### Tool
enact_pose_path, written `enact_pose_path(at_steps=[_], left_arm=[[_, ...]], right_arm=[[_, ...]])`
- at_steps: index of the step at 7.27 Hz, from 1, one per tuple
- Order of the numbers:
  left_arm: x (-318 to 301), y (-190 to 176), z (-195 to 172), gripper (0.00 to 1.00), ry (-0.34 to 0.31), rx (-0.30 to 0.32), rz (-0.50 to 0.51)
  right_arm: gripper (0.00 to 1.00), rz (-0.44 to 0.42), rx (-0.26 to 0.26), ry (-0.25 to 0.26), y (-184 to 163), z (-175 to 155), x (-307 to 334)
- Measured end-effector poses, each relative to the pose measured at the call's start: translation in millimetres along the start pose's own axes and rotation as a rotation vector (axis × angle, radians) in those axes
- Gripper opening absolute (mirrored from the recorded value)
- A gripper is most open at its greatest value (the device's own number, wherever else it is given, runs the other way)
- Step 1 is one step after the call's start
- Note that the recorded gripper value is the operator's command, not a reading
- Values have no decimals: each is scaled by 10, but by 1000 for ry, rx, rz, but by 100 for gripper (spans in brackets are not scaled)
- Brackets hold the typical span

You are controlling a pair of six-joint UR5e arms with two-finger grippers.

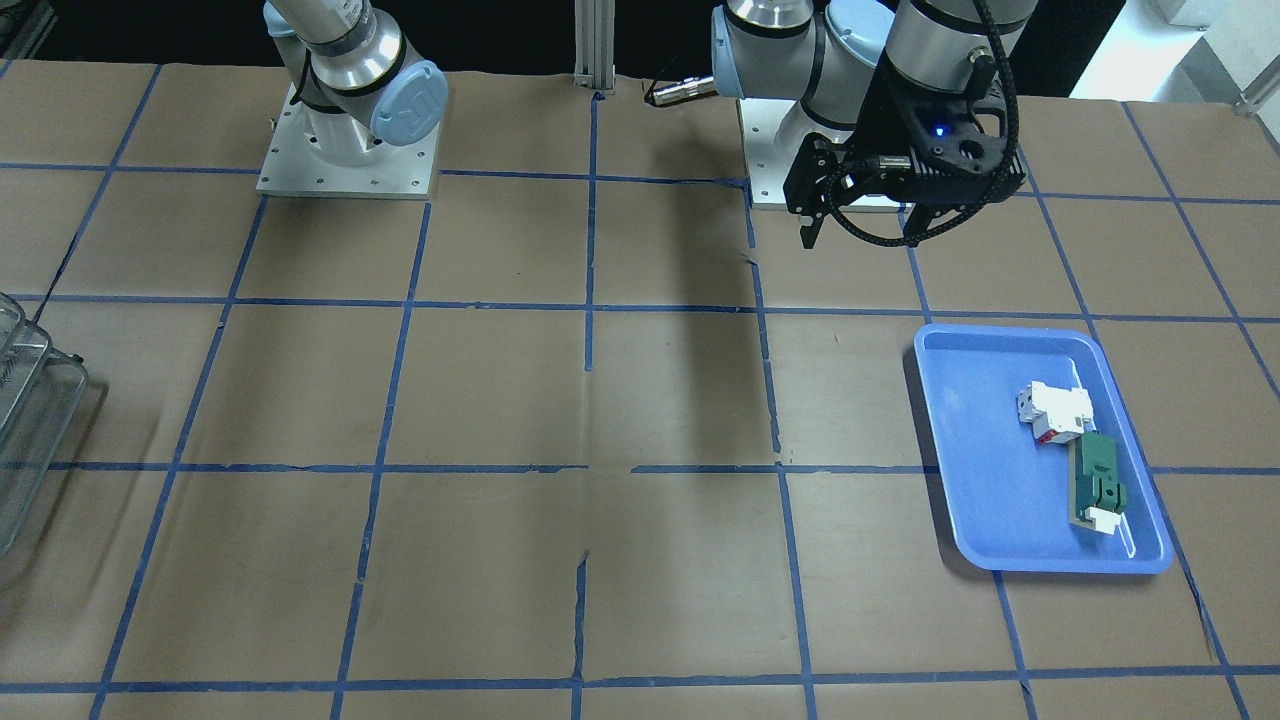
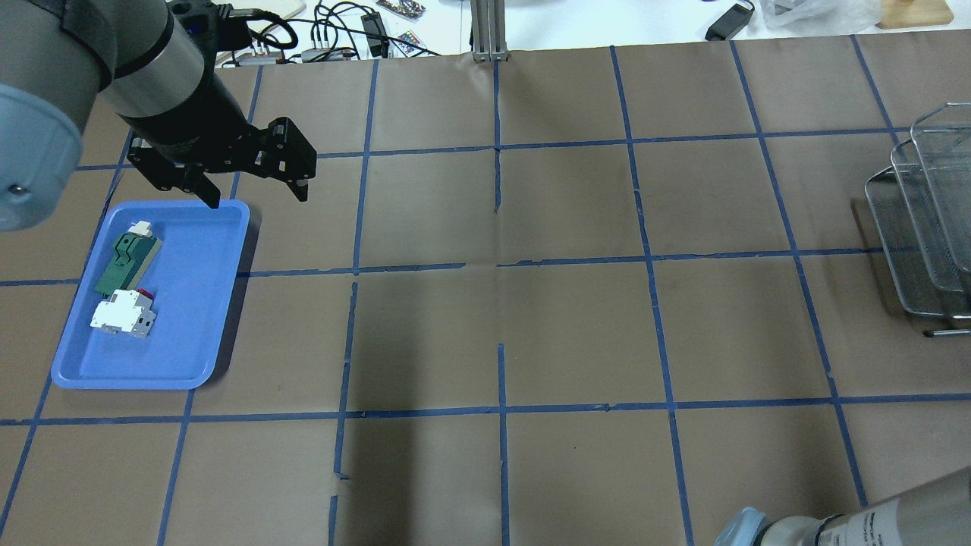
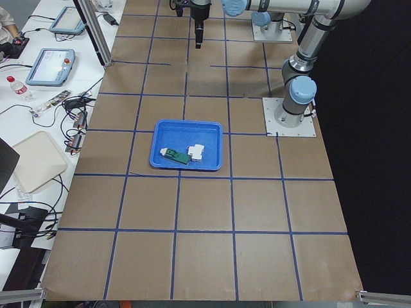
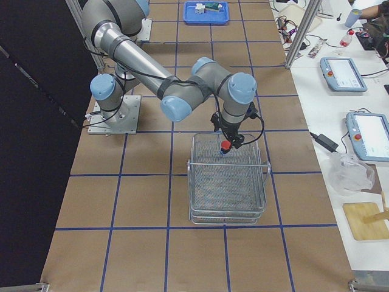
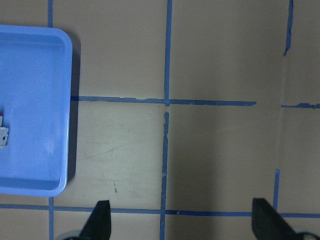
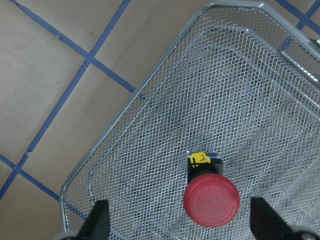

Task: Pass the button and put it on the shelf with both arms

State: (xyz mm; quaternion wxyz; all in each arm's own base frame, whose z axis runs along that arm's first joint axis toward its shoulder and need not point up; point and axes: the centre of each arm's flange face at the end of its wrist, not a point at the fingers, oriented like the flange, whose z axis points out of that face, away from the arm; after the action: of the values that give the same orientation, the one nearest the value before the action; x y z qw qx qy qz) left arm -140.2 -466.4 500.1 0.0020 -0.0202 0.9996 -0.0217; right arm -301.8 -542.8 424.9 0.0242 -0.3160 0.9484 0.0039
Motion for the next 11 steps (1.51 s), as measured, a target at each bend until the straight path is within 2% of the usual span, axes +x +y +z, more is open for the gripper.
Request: enact_pose_path(at_steps=[1, 3, 4, 6, 7, 9, 11], left_arm=[[-7, 12, -2, 100, -3, -19, 0], [-19, 16, -15, 100, -5, -31, -1], [-22, 24, -8, 100, -6, -34, -1], [-24, 44, 4, 100, -6, -42, -3], [-24, 45, -4, 100, -6, -42, -4], [-25, 36, -16, 100, -6, -36, -1], [-52, 7, 0, 100, -7, -44, -6]], right_arm=[[100, 26, 3, 0, -27, -261, -251], [100, 181, -13, -44, -430, -634, -1025], [100, 310, -32, -57, -806, -735, -1539], [100, 571, -68, -45, -1505, -749, -2755], [100, 655, -88, -33, -1713, -670, -3340], [100, 754, -95, -1, -1910, -531, -4170], [100, 795, -80, 15, -1911, -514, -4345]])
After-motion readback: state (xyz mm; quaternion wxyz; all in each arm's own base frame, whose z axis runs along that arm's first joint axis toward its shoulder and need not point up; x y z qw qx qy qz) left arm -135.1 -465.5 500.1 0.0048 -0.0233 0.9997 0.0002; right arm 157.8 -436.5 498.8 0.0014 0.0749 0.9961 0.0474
